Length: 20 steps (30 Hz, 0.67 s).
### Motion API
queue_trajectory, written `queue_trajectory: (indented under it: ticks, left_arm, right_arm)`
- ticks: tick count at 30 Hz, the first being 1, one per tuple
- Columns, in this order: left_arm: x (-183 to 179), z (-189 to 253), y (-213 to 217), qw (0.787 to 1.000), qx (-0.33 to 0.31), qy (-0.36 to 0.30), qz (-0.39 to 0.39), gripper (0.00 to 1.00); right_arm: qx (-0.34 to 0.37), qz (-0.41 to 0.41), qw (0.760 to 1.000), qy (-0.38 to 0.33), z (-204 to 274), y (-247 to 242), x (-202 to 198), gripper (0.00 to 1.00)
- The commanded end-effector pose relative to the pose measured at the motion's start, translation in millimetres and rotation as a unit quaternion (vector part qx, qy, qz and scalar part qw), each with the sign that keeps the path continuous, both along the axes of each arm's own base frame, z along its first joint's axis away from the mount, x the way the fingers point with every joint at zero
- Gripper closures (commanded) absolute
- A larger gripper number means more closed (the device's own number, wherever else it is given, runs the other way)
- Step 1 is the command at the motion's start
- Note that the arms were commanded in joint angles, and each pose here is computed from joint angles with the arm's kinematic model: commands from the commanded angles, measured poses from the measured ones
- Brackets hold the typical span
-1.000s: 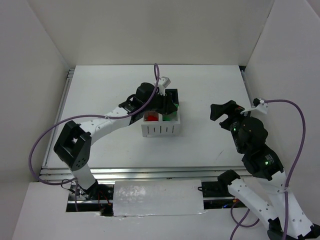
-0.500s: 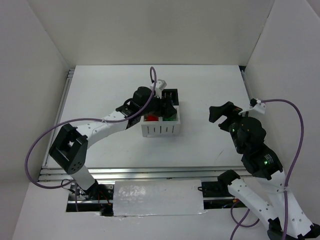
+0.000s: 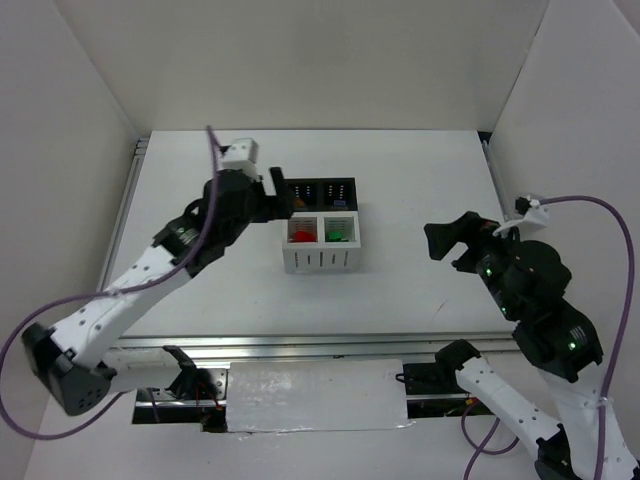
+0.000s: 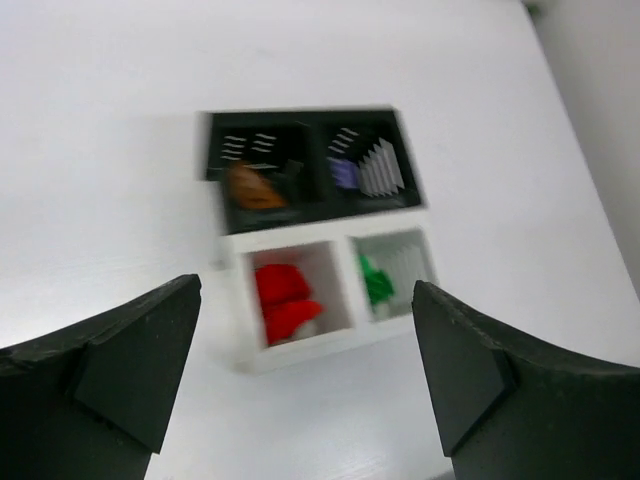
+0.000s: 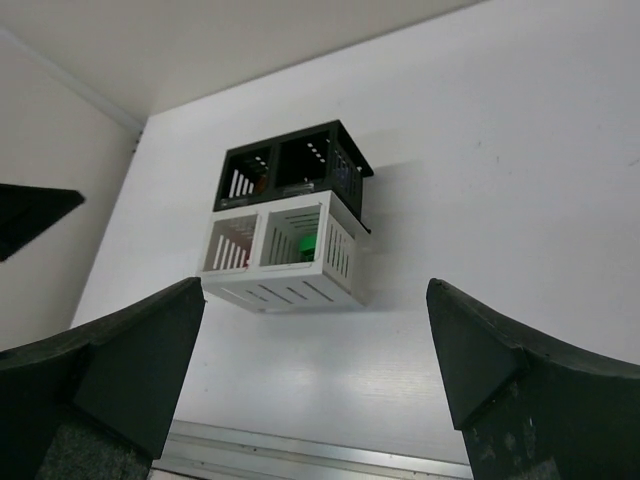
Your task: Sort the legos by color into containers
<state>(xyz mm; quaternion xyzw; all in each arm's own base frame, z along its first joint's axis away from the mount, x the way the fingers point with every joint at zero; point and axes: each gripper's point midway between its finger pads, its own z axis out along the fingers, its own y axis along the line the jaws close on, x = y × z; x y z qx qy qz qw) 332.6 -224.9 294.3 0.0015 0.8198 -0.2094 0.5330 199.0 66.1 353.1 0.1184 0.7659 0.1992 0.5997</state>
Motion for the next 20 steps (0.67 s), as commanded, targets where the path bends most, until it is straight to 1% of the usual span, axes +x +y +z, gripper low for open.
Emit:
queue_trajectory:
  ticks: [1,3,4,6,7,9,10,11,12,13,15,20]
  left_arm:
    - [-37,24,121,0.973,0.043,0.007,0.228,0.0]
    - [-60,21,158,0.96,0.063,0.019,0.272,0.0]
    - [-76,31,176,0.955,0.055,0.003,0.291,0.0]
    - [-94,34,196,0.95,0.061,-0.002,0.307,0.0]
    - [-111,36,211,0.947,0.064,-0.006,0.316,0.0]
    - [-127,39,226,0.943,0.066,-0.011,0.326,0.0]
    - [-141,39,238,0.942,0.066,-0.014,0.33,0.01]
    - [-148,41,245,0.938,0.067,-0.019,0.339,0.0]
    - [-167,43,261,0.936,0.063,-0.028,0.345,0.0]
    - [-167,44,262,0.935,0.064,-0.028,0.347,0.0]
    - [-180,48,272,0.934,0.056,-0.037,0.35,0.01]
    - [-194,40,285,0.931,0.065,-0.036,0.358,0.0]
  right_arm:
    - [-0.019,0.023,0.999,-0.015,18,-13,-36,0.0]
    - [-0.025,0.02,0.999,-0.023,25,-25,-55,0.0]
    - [-0.033,0.024,0.999,-0.012,20,-28,-63,0.0]
    - [-0.034,0.026,0.999,-0.026,25,-37,-80,0.0]
    - [-0.041,0.023,0.999,-0.017,20,-42,-87,0.0]
    - [-0.045,0.012,0.999,-0.026,18,-54,-100,0.0]
    - [-0.047,0.006,0.999,-0.022,14,-58,-105,0.0]
    - [-0.041,0.003,0.999,-0.032,12,-63,-113,0.0]
    - [-0.033,0.003,0.998,-0.045,9,-68,-123,0.0]
    - [-0.033,0.003,0.998,-0.045,9,-68,-123,0.0]
    - [-0.029,-0.009,0.998,-0.047,8,-73,-127,0.0]
    - [-0.018,-0.005,0.999,-0.049,10,-70,-126,0.0]
